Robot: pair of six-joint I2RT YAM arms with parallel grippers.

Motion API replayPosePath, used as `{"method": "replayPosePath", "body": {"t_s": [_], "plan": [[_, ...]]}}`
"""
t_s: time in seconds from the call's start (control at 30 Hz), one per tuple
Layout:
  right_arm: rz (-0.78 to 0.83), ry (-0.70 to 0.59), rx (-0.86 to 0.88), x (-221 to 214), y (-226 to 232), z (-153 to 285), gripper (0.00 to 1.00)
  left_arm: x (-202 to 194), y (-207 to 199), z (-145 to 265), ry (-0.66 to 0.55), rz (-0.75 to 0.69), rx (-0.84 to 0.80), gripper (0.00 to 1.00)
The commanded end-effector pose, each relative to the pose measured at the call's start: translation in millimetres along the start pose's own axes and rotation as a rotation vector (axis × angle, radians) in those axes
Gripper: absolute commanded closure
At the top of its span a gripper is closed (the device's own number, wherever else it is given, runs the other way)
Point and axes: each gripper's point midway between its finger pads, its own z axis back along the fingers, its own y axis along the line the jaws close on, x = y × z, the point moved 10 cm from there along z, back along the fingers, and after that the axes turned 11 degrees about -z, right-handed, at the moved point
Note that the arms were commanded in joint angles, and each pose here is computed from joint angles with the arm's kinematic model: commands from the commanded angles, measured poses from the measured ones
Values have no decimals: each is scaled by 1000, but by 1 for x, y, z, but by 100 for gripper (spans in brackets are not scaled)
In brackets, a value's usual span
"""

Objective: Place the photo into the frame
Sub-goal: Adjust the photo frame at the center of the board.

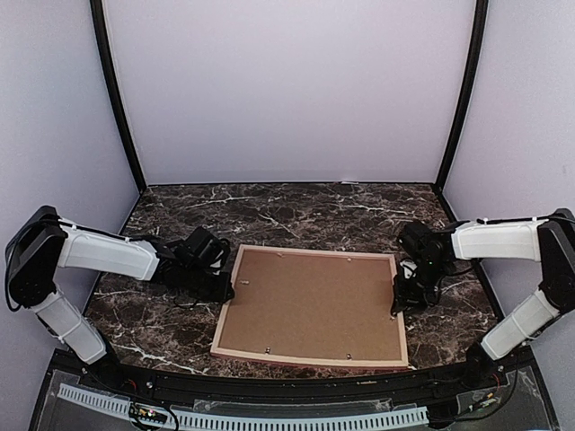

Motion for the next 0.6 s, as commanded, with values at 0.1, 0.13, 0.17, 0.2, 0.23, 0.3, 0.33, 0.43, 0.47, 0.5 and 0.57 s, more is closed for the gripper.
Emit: {"method": "replayPosePath", "body": {"t_s": [0.1, 0.13, 0.17, 0.2, 0.23, 0.3, 0.33, 0.43, 0.47, 0.5, 0.57], "plan": [[103, -81, 10, 42, 29, -27, 71, -21, -9, 8, 48, -5, -174, 81], [114, -85, 9, 46, 33, -27, 69, -26, -9, 8, 56, -2, -182, 80], [121, -89, 7, 50, 36, -27, 67, -28, -11, 8, 59, -2, -202, 80], [129, -96, 7, 53, 39, -26, 65, -31, -11, 9, 61, -3, -210, 79], [134, -99, 5, 56, 41, -25, 63, -34, -14, 10, 64, -8, -220, 78], [143, -107, 2, 62, 45, -23, 60, -37, -17, 15, 54, -14, -231, 77], [146, -111, 0, 63, 46, -21, 59, -40, -16, 15, 57, -15, -232, 76], [150, -131, -11, 66, 48, -14, 57, -42, -17, 22, 32, -10, -241, 74], [146, -135, -16, 65, 47, -12, 56, -43, -16, 23, 29, -10, -237, 73], [142, -140, -17, 64, 46, -10, 55, -43, -16, 24, 22, -12, -230, 72], [131, -151, -20, 61, 43, -4, 54, -42, -15, 25, 19, -20, -216, 70]]}}
